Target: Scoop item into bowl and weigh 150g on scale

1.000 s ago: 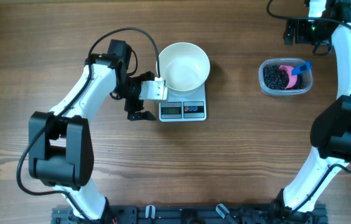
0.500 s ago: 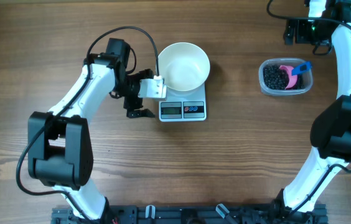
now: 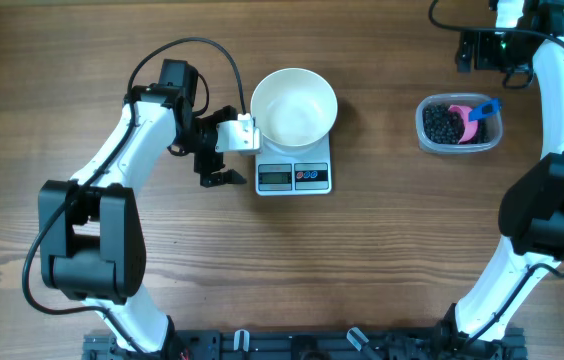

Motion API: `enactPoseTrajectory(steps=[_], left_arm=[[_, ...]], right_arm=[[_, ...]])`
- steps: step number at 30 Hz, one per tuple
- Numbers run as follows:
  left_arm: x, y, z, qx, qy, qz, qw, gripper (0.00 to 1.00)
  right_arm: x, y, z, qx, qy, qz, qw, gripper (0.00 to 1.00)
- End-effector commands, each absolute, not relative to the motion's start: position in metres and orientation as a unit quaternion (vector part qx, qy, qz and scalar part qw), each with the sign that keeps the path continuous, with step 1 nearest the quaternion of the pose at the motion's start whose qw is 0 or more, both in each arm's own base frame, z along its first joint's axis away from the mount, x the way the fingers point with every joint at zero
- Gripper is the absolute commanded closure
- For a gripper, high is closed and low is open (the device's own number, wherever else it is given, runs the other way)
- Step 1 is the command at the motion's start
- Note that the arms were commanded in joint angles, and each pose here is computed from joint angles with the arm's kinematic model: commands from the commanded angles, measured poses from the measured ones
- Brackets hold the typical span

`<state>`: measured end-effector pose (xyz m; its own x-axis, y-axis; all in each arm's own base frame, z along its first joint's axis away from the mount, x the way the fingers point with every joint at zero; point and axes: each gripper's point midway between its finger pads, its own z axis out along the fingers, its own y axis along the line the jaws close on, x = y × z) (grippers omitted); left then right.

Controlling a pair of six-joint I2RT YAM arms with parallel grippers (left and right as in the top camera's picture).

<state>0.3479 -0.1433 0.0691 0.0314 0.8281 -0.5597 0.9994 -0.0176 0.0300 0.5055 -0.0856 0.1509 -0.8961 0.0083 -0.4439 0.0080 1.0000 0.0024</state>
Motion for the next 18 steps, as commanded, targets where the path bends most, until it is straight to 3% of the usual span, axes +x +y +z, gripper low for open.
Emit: enactPoseTrajectory(steps=[1,18], left_arm=[[0.344,-0.145,0.065,0.675,0.672,-0.216,0.214,0.0],[0.344,-0.145,0.065,0.675,0.672,-0.216,0.214,0.0]], right_arm=[[0.507,-0.087,0.17,0.01,0.969,-0.005,0.248,0.0],[0.507,-0.082,0.169,0.007,0.969,0.008,0.247,0.0]])
